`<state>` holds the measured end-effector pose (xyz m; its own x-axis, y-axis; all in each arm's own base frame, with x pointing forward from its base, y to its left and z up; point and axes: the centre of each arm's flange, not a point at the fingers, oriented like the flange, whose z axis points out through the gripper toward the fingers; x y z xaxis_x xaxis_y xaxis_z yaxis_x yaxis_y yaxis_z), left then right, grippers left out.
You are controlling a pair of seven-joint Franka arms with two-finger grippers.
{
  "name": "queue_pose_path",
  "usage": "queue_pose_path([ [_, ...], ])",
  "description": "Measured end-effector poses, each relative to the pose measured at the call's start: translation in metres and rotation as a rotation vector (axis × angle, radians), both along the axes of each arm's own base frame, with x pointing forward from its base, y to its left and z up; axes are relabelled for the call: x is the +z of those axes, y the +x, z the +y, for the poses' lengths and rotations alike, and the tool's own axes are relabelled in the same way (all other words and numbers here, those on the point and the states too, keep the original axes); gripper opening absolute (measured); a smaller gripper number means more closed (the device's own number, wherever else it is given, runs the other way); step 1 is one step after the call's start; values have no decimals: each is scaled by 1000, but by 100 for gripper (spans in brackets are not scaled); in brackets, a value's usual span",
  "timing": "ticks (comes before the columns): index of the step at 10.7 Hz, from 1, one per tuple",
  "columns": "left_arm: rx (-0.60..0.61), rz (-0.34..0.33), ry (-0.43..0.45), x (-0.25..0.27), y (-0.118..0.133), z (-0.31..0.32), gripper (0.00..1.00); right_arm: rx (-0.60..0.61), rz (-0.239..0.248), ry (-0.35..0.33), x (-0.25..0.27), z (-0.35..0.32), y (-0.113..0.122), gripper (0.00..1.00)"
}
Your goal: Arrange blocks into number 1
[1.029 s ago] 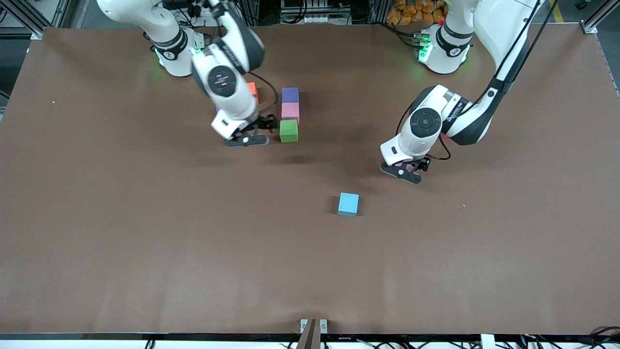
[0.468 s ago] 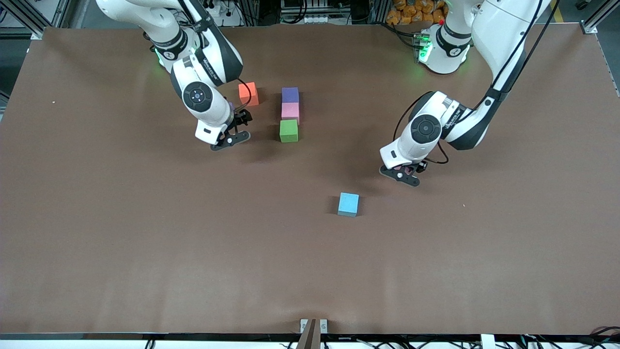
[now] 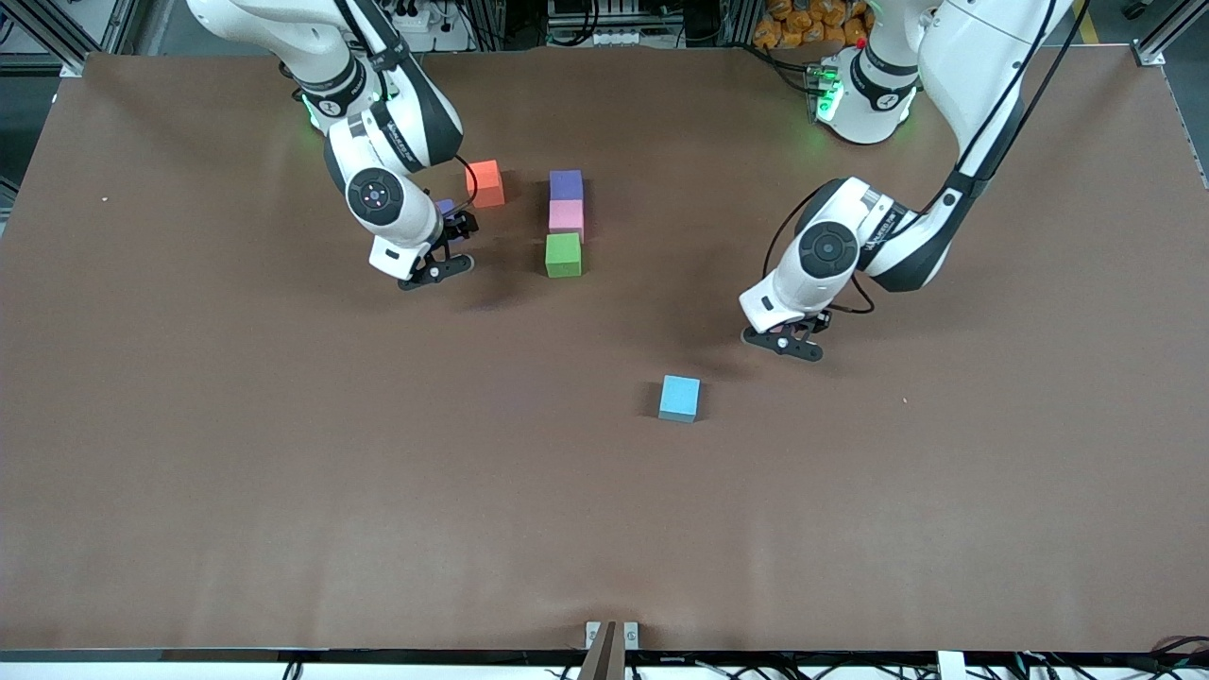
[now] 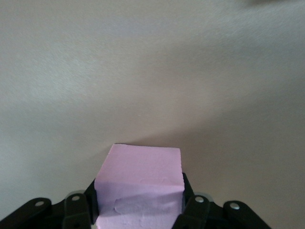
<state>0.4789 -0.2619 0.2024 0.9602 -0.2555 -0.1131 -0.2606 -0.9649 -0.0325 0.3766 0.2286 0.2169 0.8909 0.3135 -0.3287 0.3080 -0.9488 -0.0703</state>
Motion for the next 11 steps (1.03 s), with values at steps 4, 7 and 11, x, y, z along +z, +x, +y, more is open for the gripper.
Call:
queue_pose_path([
  [4, 161, 10, -8, 35, -85, -116, 63, -42, 33, 7, -7, -5, -9, 100],
  [7, 237, 23, -25, 68, -185, -198, 63, -45, 44, 1, -11, -9, -14, 100],
  [11, 219, 65, -24, 79, -351, -282, 63, -51, 55, -7, -15, -14, -18, 100],
])
